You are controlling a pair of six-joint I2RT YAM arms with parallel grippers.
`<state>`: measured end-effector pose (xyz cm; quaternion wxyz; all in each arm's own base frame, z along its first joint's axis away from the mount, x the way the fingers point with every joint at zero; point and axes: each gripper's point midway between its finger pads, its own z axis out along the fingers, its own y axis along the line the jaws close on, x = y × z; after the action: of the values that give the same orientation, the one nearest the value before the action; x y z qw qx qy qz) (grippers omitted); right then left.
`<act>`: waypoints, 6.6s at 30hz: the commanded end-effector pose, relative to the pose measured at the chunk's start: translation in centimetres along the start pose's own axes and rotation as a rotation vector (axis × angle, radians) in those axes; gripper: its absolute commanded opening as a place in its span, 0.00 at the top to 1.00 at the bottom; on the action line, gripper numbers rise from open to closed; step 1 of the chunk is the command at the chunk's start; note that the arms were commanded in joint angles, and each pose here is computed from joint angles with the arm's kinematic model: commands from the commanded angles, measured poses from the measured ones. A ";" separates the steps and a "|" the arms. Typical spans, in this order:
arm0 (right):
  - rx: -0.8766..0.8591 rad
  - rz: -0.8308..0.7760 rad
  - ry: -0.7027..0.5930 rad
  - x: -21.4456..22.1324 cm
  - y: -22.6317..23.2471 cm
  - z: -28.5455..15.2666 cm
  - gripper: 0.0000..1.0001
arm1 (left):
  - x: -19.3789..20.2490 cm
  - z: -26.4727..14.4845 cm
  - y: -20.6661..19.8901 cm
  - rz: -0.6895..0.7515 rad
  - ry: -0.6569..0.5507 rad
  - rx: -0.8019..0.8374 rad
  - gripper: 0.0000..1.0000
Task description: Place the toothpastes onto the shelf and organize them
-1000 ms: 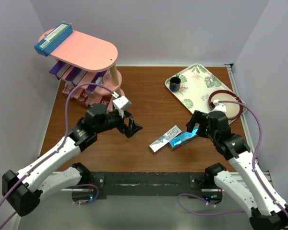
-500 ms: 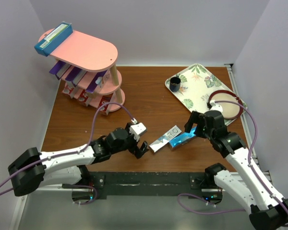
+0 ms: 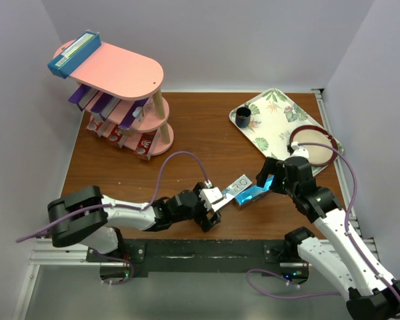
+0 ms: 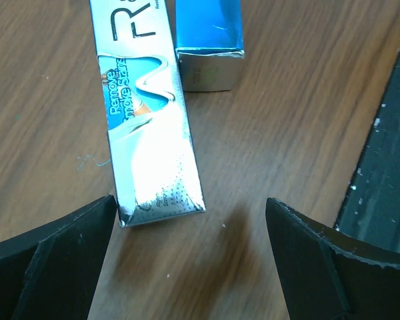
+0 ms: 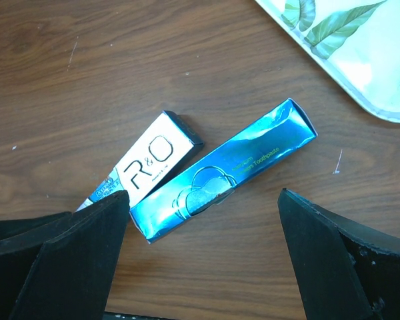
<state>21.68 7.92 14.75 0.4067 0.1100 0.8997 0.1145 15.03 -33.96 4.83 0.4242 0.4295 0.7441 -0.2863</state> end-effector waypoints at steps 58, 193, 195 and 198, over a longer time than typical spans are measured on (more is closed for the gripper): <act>-0.072 -0.040 -0.047 -1.2 1.1 -1.0 0.02 | -9.3 -4.8 5.2 -0.029 -0.254 -0.334 0.91; -0.092 -0.086 -0.052 -1.8 1.5 -1.3 0.02 | -40.2 -31.6 25.1 0.111 -0.681 -0.475 0.00; -0.087 -0.087 -0.066 -2.1 1.4 -1.6 0.01 | -40.3 -29.5 23.4 0.113 -0.687 -0.418 0.00; -0.058 -0.071 -0.104 -2.9 0.9 -2.1 0.01 | -40.0 -26.8 20.9 0.091 -0.687 -0.337 0.00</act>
<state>21.49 8.89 15.75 0.4204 0.0526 0.8954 0.1367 35.55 -15.58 51.36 0.7224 0.2628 0.5964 -0.2312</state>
